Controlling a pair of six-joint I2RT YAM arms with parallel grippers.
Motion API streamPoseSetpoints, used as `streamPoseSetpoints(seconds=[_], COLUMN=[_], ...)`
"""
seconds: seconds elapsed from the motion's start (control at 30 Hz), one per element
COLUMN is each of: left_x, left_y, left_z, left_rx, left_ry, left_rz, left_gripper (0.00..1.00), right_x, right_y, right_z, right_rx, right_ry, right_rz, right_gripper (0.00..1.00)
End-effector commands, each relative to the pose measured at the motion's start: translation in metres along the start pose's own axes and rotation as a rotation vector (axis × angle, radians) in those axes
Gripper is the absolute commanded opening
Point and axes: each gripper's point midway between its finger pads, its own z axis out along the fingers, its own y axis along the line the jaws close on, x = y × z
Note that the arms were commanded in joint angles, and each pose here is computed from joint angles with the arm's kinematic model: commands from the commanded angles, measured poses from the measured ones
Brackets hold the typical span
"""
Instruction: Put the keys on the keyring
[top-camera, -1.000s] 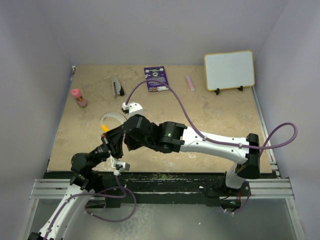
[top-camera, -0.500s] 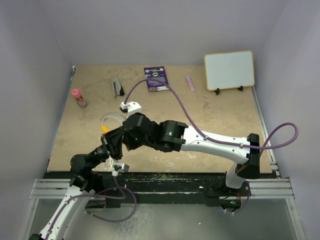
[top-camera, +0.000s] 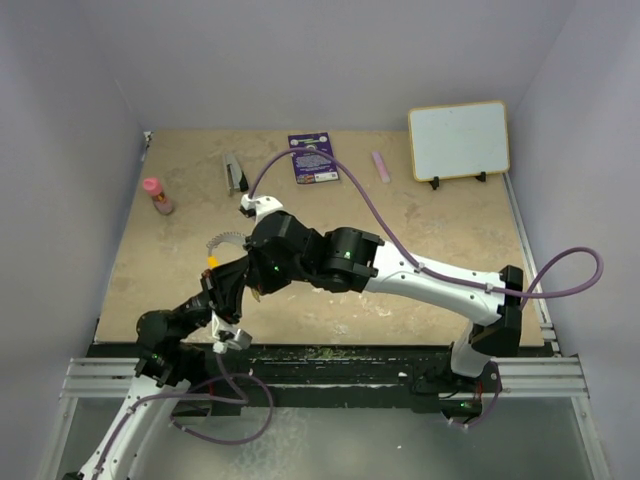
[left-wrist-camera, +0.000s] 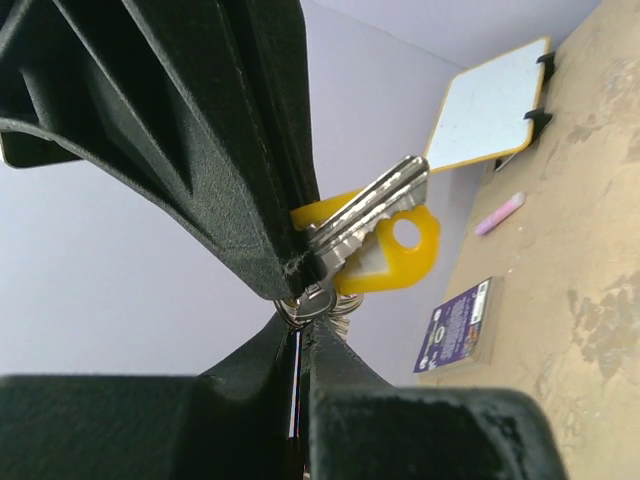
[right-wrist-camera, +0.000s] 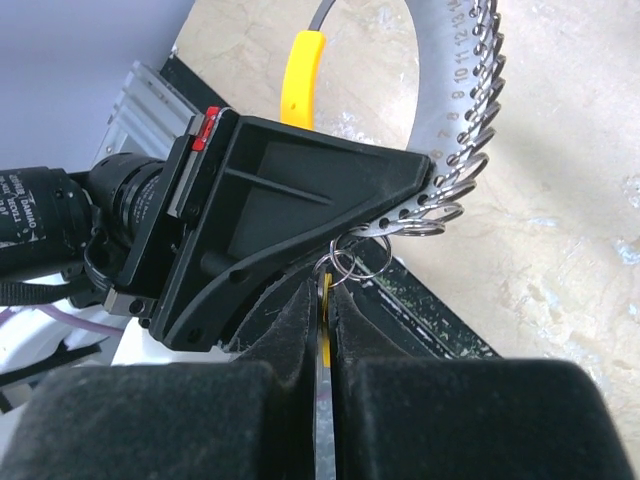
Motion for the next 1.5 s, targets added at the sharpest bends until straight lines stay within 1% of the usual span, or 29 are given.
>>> streamPoseSetpoints(seconds=[0.0, 0.07, 0.43, 0.57, 0.7, 0.8, 0.87, 1.0, 1.07, 1.17, 1.27, 1.33, 1.4, 1.47], left_x=[-0.023, -0.024, -0.028, -0.030, -0.032, -0.035, -0.036, -0.037, -0.037, -0.041, -0.040, -0.039, -0.025, -0.005], left_y=[-0.008, -0.009, -0.017, -0.017, -0.015, -0.016, -0.016, -0.015, -0.014, -0.018, -0.029, -0.029, -0.025, -0.015], left_z=[0.000, 0.000, -0.001, 0.000, 0.000, 0.000, 0.001, 0.002, 0.004, 0.007, 0.007, 0.010, 0.014, 0.019], left_rx=[0.072, 0.090, 0.127, 0.124, 0.123, 0.129, 0.128, 0.120, 0.114, 0.150, 0.235, 0.273, 0.242, 0.153], left_ry=[-0.082, -0.082, -0.098, -0.103, -0.106, -0.116, -0.120, -0.125, -0.120, -0.115, -0.075, -0.044, 0.029, 0.103], left_rz=[-0.100, -0.126, -0.170, -0.208, -0.239, -0.269, -0.292, -0.362, -0.435, -0.558, -0.644, -0.692, -0.739, -0.747], left_gripper=[0.03, 0.03, 0.03, 0.03, 0.03, 0.03, 0.03, 0.03, 0.03, 0.03, 0.03, 0.03, 0.03, 0.03], right_x=[-0.033, -0.032, -0.038, -0.041, -0.047, -0.049, -0.049, -0.050, -0.053, -0.062, -0.068, -0.067, -0.061, -0.045], right_y=[0.012, 0.011, 0.009, 0.010, 0.008, 0.008, 0.008, 0.010, 0.012, 0.007, 0.003, -0.009, -0.031, -0.056], right_z=[-0.017, -0.016, -0.019, -0.020, -0.021, -0.022, -0.021, -0.017, -0.015, -0.014, -0.024, -0.033, -0.043, -0.050], right_rx=[-0.058, -0.055, -0.066, -0.081, -0.093, -0.105, -0.116, -0.137, -0.150, -0.136, -0.150, -0.109, -0.033, 0.042], right_ry=[-0.068, -0.053, -0.012, -0.003, -0.003, 0.003, 0.009, 0.010, -0.002, -0.024, -0.051, -0.060, -0.068, -0.073], right_rz=[0.018, 0.016, 0.028, 0.037, 0.052, 0.063, 0.068, 0.072, 0.073, 0.063, 0.006, -0.018, -0.022, -0.029], right_gripper=[0.00, 0.00, 0.00, 0.06, 0.09, 0.15, 0.16, 0.17, 0.17, 0.17, 0.17, 0.18, 0.17, 0.17])
